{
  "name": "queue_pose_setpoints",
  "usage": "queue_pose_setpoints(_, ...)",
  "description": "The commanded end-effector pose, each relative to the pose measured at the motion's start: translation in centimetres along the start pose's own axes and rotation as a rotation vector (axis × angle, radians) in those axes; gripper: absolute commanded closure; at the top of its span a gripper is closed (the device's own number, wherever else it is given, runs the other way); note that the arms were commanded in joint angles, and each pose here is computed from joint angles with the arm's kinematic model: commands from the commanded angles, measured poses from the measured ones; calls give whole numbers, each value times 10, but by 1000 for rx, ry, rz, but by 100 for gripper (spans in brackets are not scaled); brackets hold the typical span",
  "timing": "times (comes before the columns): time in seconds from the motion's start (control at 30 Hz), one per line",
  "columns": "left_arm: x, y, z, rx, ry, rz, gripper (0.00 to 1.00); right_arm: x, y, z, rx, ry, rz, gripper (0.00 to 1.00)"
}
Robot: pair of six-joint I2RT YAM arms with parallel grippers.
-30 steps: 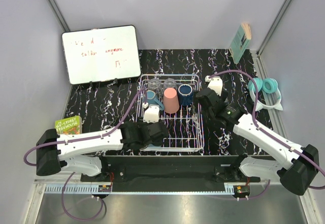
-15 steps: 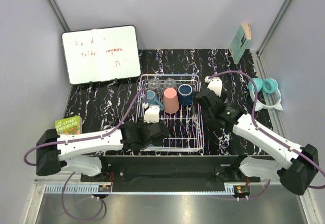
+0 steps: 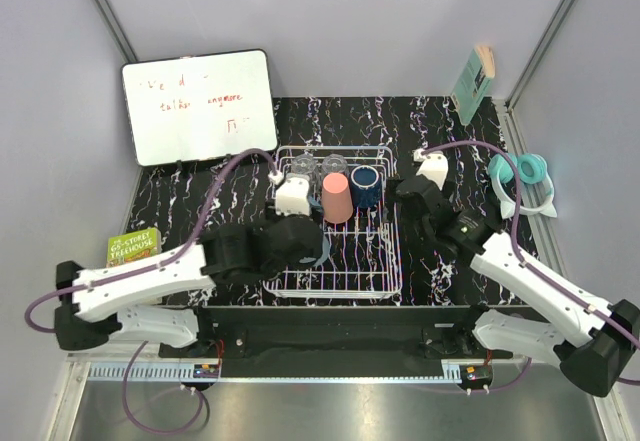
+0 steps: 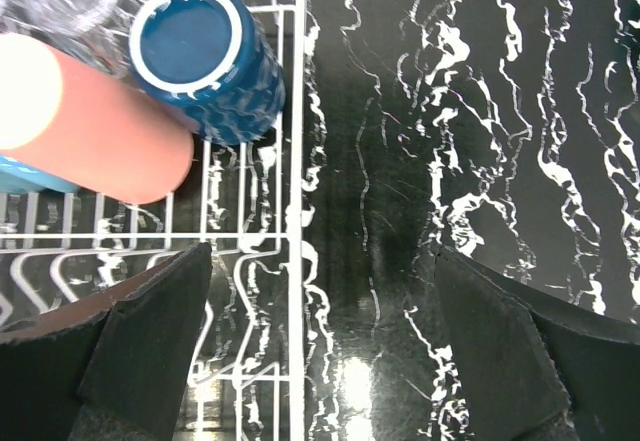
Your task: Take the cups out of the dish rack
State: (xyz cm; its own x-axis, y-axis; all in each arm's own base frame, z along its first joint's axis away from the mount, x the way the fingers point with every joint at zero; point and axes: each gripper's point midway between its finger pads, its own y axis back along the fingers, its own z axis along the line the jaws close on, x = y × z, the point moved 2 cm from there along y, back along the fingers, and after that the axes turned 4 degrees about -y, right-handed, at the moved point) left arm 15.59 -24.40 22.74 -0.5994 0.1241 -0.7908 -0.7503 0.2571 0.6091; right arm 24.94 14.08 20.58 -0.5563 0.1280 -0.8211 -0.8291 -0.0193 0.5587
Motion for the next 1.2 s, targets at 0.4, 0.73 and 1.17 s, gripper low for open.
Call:
queue_pose_setpoints(0.4,-127,52,11,429,365,-523,100,-27,70,52,-561,-303,-114,3)
queue_pose_setpoints(0.73,-136,47,-22,735,417,-550,100,-55,139,91,-1038,-457,-182,8)
queue_pose_setpoints(1.17,-137,41,-26,777,455,-550,100,-56,140,108,-1128,-488,-151,14)
